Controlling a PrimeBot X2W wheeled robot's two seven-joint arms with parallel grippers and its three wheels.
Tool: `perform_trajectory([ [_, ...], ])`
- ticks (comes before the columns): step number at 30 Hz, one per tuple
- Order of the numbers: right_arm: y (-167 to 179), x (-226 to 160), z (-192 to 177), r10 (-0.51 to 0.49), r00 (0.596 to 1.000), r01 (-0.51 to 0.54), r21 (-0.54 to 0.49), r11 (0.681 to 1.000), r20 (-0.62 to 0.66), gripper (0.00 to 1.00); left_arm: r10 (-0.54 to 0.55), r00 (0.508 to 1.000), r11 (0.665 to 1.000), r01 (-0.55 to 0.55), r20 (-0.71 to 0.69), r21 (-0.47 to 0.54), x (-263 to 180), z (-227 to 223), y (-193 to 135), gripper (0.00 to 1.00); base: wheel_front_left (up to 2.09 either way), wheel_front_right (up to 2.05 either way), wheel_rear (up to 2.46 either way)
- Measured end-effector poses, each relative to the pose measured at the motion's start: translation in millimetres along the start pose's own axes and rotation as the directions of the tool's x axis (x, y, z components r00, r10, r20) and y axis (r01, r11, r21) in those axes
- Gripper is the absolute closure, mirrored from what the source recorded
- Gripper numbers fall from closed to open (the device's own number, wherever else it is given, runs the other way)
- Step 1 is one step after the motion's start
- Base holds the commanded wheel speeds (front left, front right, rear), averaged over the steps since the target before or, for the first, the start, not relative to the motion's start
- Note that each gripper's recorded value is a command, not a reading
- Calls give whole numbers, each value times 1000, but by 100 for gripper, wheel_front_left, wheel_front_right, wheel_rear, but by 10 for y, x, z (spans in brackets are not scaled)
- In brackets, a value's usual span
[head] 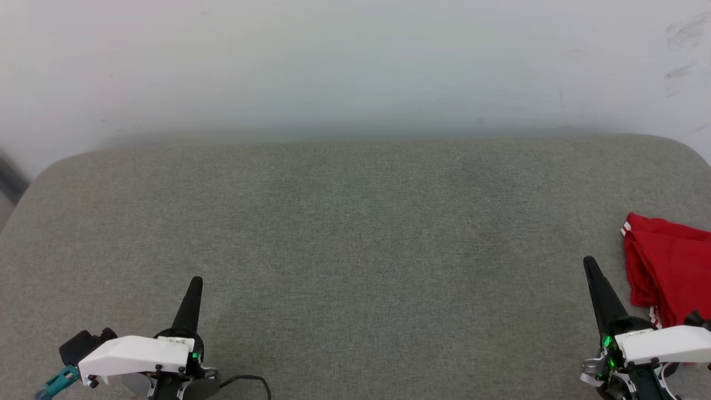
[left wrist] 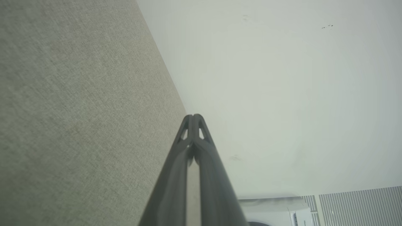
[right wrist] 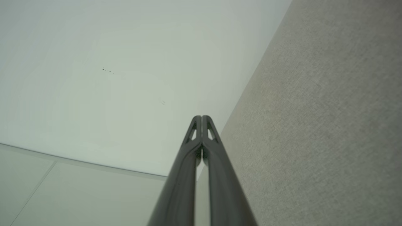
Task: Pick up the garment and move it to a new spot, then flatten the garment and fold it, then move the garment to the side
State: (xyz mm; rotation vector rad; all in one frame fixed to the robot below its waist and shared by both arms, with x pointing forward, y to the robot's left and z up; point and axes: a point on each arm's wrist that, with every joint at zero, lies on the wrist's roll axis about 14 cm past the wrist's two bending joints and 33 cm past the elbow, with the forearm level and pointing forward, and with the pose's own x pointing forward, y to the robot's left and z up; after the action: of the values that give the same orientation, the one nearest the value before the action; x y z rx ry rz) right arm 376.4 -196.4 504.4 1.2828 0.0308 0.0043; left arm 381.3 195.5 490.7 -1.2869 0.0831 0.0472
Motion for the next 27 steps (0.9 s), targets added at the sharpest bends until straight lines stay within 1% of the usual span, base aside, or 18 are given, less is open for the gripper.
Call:
perform_trajectory([
  [14, -6, 46, 19, 2, 1000, -3, 124, 992, 10, 100, -28, 1000, 992, 29, 10, -123, 27, 36, -53, 100, 0, 0, 0],
  [27, -17, 78, 32, 1, 1000, -5, 218, 976, 17, 100, -50, 998, 974, 54, 24, -218, 36, 62, -81, 100, 0, 0, 0],
])
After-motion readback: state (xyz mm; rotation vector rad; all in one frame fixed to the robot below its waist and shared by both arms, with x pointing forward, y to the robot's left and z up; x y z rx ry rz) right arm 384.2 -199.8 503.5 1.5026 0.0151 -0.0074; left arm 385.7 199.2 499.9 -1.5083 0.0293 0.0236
